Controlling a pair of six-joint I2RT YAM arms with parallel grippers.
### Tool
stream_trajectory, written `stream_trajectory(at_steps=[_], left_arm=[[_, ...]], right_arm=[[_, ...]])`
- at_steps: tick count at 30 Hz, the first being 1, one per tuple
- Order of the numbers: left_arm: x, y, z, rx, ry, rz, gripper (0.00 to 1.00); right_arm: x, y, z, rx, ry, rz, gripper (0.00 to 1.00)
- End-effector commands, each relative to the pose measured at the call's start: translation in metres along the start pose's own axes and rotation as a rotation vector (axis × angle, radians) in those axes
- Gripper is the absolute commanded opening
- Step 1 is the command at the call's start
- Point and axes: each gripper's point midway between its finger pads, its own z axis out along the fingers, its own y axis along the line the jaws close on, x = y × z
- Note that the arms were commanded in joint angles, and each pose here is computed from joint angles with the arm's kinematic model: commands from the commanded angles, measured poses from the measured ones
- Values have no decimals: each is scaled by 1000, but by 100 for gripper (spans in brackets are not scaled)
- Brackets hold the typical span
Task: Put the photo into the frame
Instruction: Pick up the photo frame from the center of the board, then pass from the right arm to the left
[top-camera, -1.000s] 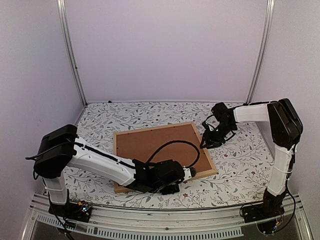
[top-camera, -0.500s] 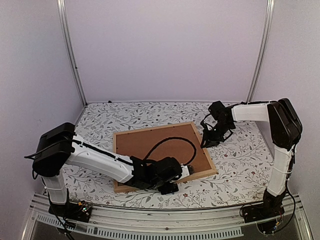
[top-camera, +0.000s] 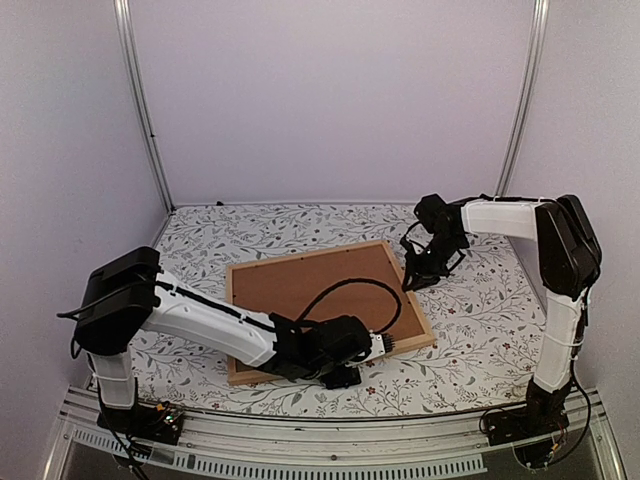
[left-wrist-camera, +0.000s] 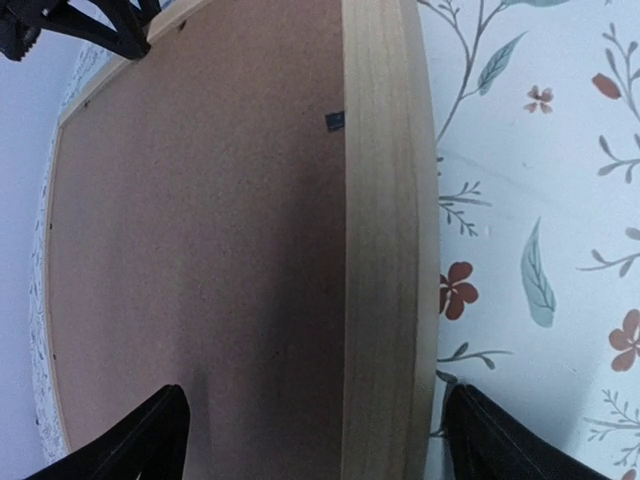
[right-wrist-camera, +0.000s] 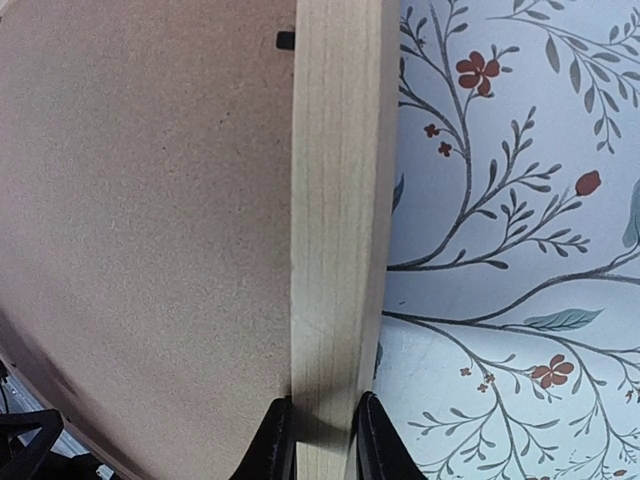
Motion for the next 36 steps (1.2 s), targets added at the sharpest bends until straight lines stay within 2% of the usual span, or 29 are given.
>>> stream_trajectory(at_steps=[1, 14, 18, 25, 30, 36], left_arm=[[15, 0, 10, -61, 70, 70, 92], [26, -6, 22, -139, 131, 163, 90], [30, -9, 26, -150, 151, 187, 78], [25, -7, 21, -150, 144, 175, 52], [11, 2, 10, -176, 113, 158, 41], [6, 8, 4, -218, 104, 165, 32]], right_arm=[[-13, 19, -28, -54, -47, -44, 0], [-15, 32, -57, -77, -61, -68, 0], [-15, 33, -62, -73, -66, -68, 0], [-13, 29, -58, -58, -54, -60, 1], [-10, 23, -51, -43, -40, -54, 10], [-5, 10, -46, -13, -34, -36, 33]])
